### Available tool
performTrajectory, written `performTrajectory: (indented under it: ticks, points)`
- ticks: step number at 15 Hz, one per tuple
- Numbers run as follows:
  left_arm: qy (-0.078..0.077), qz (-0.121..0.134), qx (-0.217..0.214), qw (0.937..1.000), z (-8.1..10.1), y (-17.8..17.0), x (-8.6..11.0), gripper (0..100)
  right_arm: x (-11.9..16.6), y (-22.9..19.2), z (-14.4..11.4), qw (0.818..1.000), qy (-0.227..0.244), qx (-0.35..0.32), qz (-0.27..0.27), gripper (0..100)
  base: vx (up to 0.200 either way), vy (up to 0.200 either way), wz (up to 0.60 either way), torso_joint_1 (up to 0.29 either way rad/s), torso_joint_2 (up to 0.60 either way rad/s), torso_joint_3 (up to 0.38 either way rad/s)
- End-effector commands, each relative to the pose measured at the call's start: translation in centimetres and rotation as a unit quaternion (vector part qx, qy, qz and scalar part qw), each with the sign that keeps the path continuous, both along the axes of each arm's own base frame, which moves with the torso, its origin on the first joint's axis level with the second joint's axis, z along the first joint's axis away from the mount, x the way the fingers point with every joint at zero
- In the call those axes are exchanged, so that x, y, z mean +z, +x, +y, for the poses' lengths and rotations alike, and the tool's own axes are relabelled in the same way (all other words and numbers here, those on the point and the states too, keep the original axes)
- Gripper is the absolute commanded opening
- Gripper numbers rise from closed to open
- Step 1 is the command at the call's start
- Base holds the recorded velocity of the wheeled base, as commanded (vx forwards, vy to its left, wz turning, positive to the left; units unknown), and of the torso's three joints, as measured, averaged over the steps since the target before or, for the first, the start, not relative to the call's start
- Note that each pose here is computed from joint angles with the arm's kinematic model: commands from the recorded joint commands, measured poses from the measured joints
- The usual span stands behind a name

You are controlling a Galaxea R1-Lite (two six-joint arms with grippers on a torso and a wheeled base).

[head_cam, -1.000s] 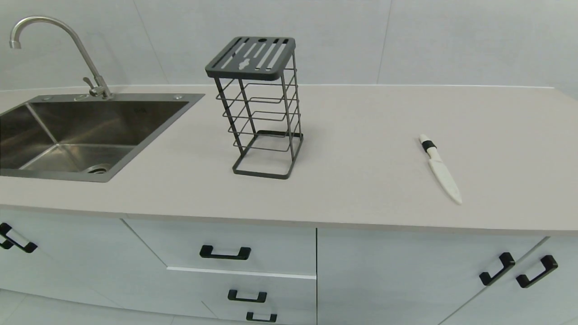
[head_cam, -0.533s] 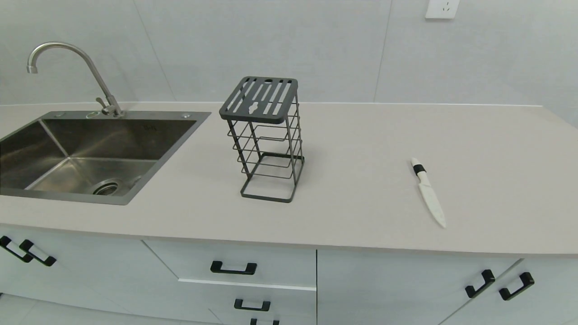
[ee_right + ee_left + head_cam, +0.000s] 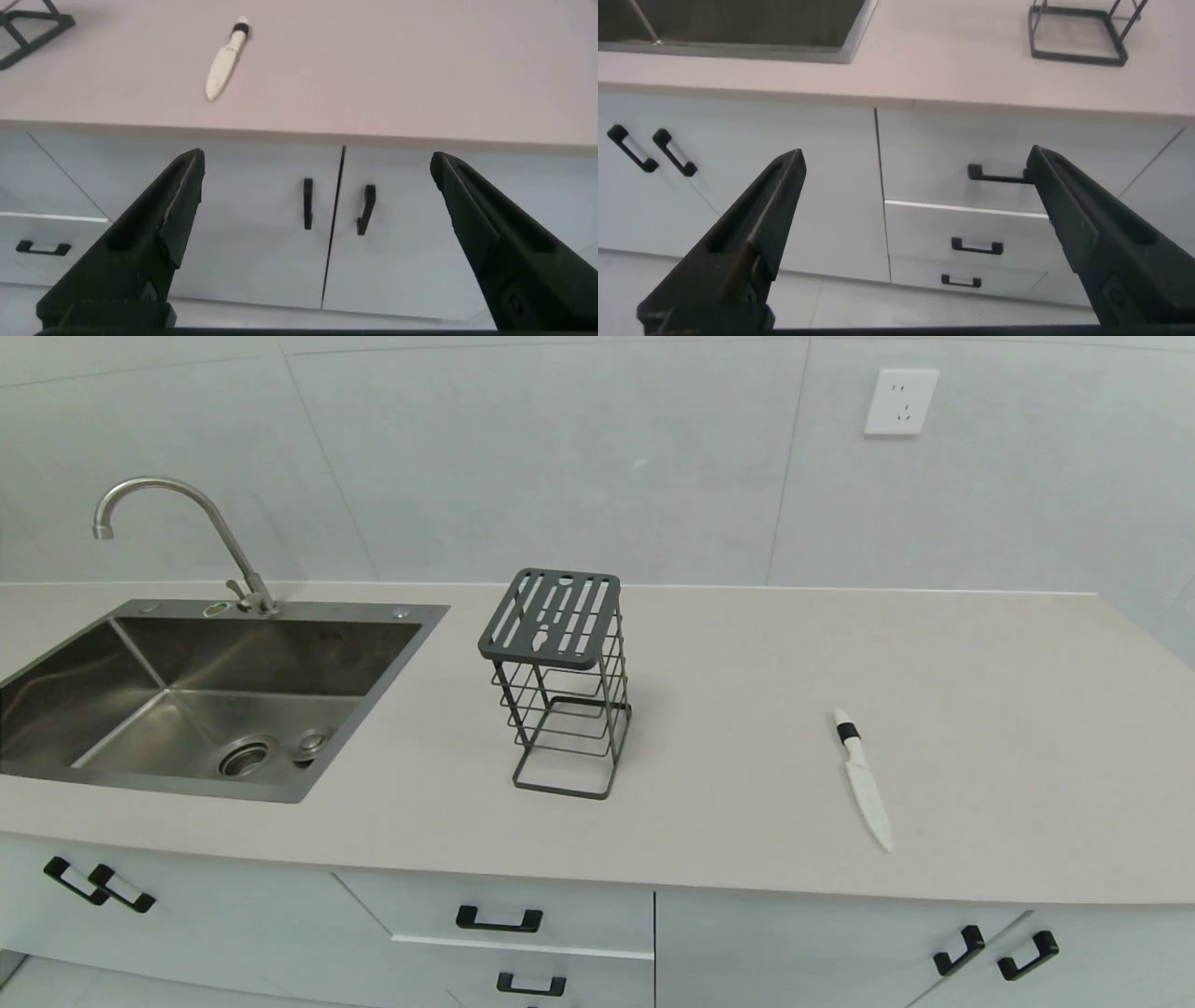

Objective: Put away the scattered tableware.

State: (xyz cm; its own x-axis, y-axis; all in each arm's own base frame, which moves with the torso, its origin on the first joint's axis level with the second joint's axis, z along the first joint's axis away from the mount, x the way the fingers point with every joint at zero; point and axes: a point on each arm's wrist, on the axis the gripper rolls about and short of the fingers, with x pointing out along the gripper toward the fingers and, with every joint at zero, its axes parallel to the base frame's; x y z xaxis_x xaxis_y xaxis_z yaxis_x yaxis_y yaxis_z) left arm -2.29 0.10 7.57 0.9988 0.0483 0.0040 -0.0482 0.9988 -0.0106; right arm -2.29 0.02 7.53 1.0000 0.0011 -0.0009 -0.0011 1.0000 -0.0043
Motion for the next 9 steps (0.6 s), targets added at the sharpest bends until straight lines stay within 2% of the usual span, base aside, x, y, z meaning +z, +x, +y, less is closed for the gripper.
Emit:
performTrajectory:
  ticks: [1,6,9]
  points:
    - [0.000,0.000,0.000,1.0000,0.00,0.01,0.01,100,0.00,0.01,0.00,1.000,0.000,0.000,0.000,100,0.000,0.000,0.00,0.281,-0.59,-0.315]
    - [-0.001,0.000,0.000,1.0000,0.00,0.01,0.01,100,0.00,0.01,0.00,1.000,0.001,0.000,0.000,100,0.000,0.000,0.00,0.239,-0.50,-0.261]
    - [-0.001,0.000,0.001,1.0000,0.00,0.01,0.01,100,0.00,0.01,0.00,1.000,0.001,0.000,0.000,100,0.000,0.000,0.00,0.055,-0.11,-0.052]
